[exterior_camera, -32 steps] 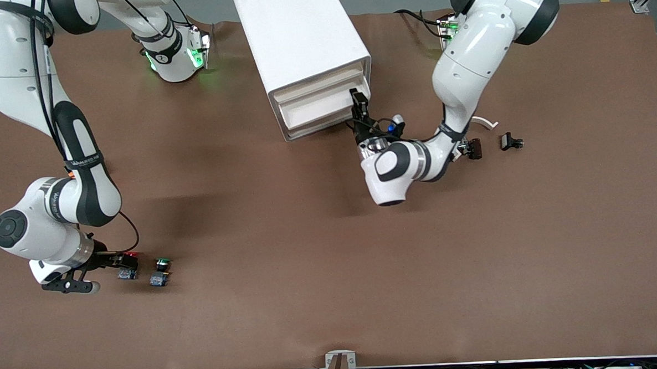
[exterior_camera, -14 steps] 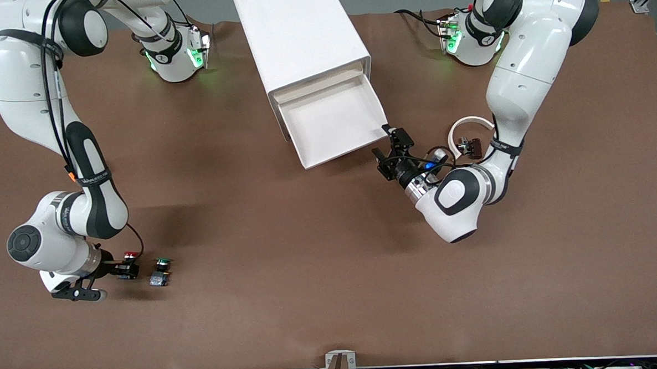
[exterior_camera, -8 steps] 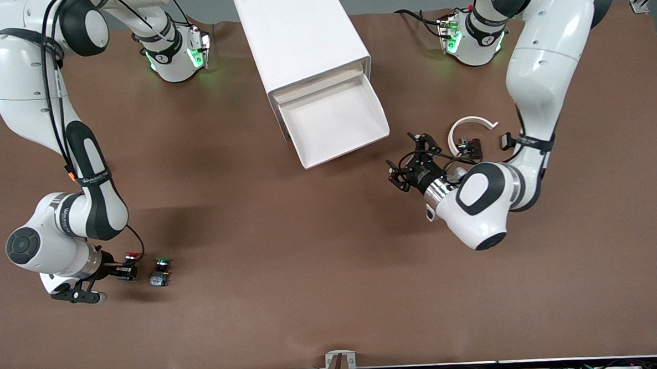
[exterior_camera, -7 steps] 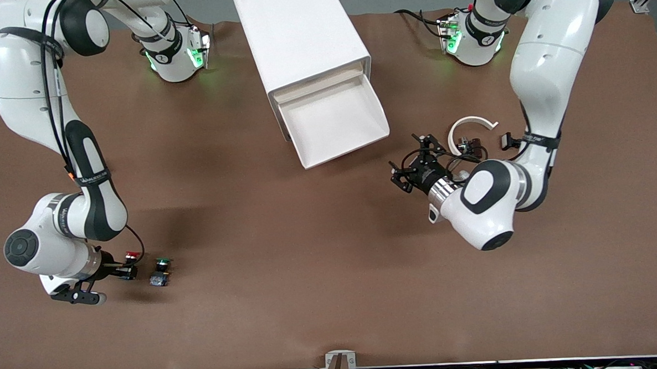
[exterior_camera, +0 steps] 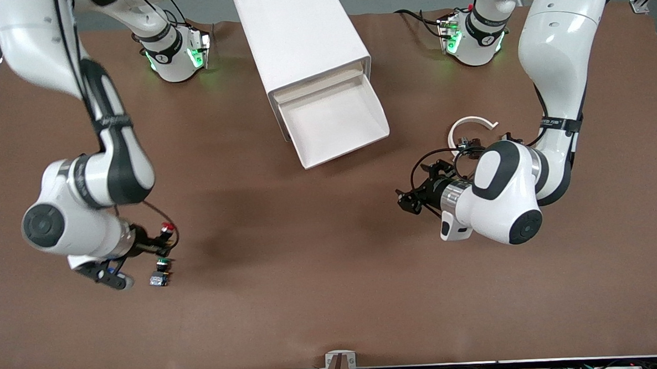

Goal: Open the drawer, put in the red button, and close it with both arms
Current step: 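Carry the red button into the open drawer while the left gripper withdraws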

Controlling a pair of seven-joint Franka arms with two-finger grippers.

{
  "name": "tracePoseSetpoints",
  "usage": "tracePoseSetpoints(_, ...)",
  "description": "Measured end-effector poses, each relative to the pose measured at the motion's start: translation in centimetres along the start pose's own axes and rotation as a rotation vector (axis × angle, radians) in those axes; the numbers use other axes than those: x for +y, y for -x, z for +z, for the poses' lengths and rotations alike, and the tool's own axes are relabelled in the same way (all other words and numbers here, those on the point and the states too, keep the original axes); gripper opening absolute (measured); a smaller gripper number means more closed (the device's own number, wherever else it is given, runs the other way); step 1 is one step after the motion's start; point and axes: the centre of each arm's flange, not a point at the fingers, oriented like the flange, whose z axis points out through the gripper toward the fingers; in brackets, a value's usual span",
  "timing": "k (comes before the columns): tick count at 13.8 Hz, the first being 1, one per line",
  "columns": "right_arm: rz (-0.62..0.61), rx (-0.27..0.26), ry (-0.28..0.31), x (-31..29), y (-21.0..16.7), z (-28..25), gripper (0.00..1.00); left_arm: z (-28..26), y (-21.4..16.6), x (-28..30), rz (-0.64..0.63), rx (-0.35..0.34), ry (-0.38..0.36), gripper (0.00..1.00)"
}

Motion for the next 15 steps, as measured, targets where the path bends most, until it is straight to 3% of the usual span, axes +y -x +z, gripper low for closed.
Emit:
tracePoseSetpoints(5, 0.162, -0.004, 0.018, -8.7, 14.7, -4.9, 0.41, -4.0, 0.6, 1.1, 0.126, 0.186, 0.124, 1.0)
tracePoseSetpoints(9, 0.295, 0.018, 0.018, -16.7, 27.1, -3.9, 0.41, -4.8, 1.8, 2.0, 0.163, 0.272, 0.14, 1.0)
tracePoseSetpoints(13, 0.365, 0.035, -0.006, -20.1, 34.2, -3.5, 0.41, -5.6, 3.4, 2.8, 0.207, 0.365, 0.157, 1.0)
tracePoseSetpoints(15, 0.386, 0.069, -0.03, -21.4, 37.1, -3.3, 0.41, -5.9, 5.1, 2.9, 0.238, 0.422, 0.149, 1.0)
